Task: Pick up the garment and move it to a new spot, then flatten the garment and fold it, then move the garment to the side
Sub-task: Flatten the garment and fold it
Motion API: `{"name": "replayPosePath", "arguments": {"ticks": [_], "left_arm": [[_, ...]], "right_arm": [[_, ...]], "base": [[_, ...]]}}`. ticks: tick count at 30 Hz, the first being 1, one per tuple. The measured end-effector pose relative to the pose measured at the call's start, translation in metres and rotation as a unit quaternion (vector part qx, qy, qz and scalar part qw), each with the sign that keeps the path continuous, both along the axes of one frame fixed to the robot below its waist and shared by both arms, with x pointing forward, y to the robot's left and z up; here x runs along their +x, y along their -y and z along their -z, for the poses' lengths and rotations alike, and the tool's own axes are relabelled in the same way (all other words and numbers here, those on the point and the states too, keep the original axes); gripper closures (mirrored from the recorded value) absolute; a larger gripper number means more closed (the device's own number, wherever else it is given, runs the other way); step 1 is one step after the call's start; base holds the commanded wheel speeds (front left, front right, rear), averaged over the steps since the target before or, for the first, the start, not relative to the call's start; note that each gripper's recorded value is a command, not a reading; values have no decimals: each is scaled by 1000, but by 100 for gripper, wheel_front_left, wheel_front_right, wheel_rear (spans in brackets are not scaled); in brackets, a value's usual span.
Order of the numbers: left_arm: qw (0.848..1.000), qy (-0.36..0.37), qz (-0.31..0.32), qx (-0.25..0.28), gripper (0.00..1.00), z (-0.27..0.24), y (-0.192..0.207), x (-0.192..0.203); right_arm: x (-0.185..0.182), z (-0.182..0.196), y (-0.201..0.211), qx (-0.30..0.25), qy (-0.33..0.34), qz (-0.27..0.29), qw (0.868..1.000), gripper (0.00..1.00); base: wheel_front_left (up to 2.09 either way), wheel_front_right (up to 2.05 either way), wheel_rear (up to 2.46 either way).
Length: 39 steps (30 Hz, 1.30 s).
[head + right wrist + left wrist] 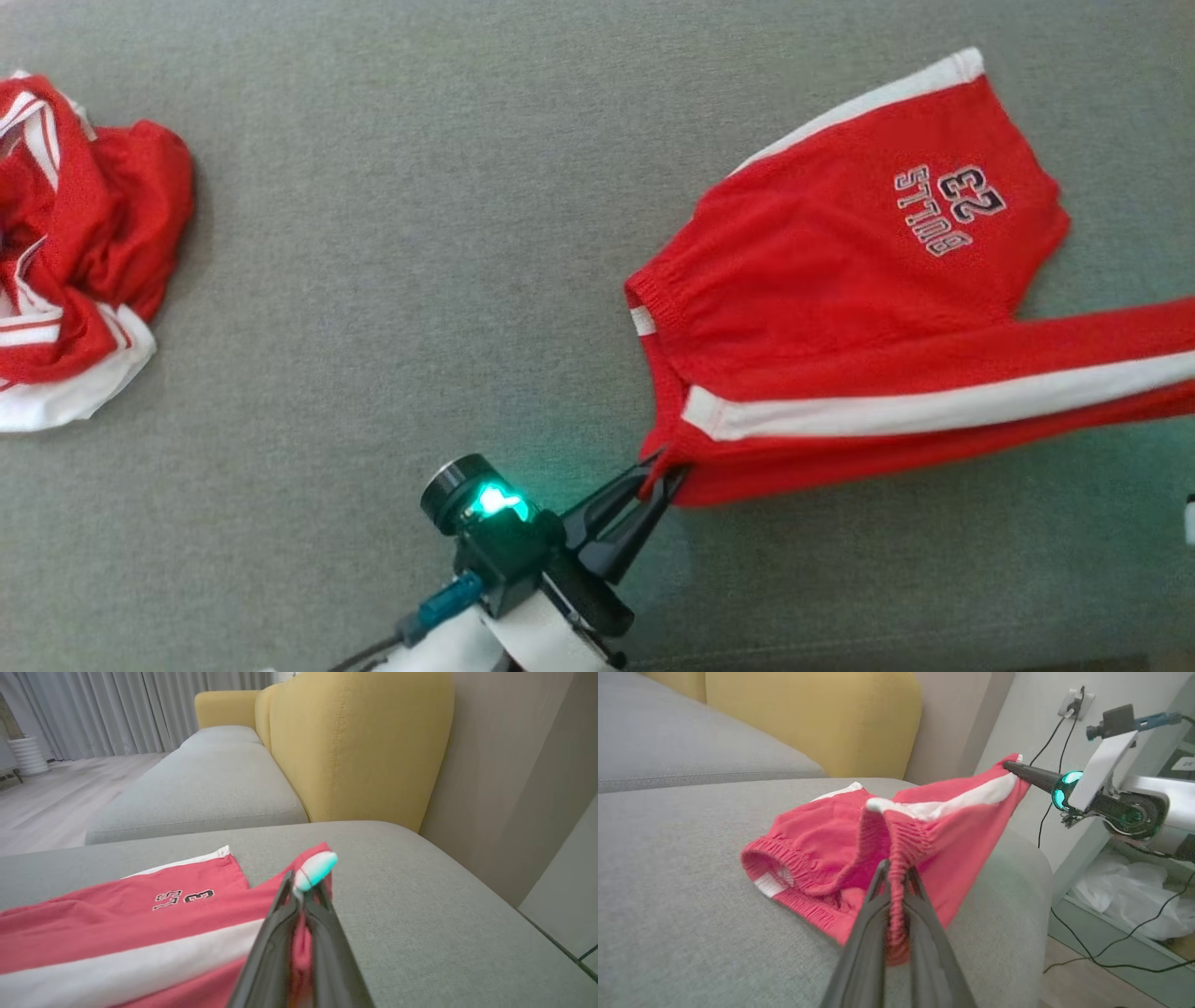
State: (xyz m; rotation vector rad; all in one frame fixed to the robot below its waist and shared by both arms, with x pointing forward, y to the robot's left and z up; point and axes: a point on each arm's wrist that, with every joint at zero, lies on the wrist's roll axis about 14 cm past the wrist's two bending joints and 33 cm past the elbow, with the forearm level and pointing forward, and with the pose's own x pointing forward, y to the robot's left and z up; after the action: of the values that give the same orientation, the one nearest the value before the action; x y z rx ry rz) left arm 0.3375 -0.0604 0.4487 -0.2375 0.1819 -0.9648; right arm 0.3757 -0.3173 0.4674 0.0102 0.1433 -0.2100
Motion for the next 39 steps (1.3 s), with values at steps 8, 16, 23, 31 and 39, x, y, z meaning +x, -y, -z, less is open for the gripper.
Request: {"name": "replayPosePath", "arguments": {"ticks": [8, 16, 23, 31, 39], "left_arm": [[996, -55, -54, -42, 100, 1, 1, 30], [990, -95, -90, -59, 100, 11, -5, 76], [990, -100, -87, -48, 100, 23, -3, 101], [988, -96, -107, -48, 0, 22, -13, 108], [981, -45, -186, -43, 0, -2, -37, 100]], "right_arm": [[60, -7, -30, 5, -21, -47, 999, 100], [122, 23, -41, -53, -90, -101, 989, 100], [163, 62, -62, -54, -126, -141, 980, 60], [175, 79, -74, -7, -116, -150, 982, 0], [140, 100, -48, 25, -171, -124, 977, 0]], "base": [[0, 0, 0], [0, 0, 0], [0, 0, 0], [0, 0, 0], [0, 0, 0]]}}
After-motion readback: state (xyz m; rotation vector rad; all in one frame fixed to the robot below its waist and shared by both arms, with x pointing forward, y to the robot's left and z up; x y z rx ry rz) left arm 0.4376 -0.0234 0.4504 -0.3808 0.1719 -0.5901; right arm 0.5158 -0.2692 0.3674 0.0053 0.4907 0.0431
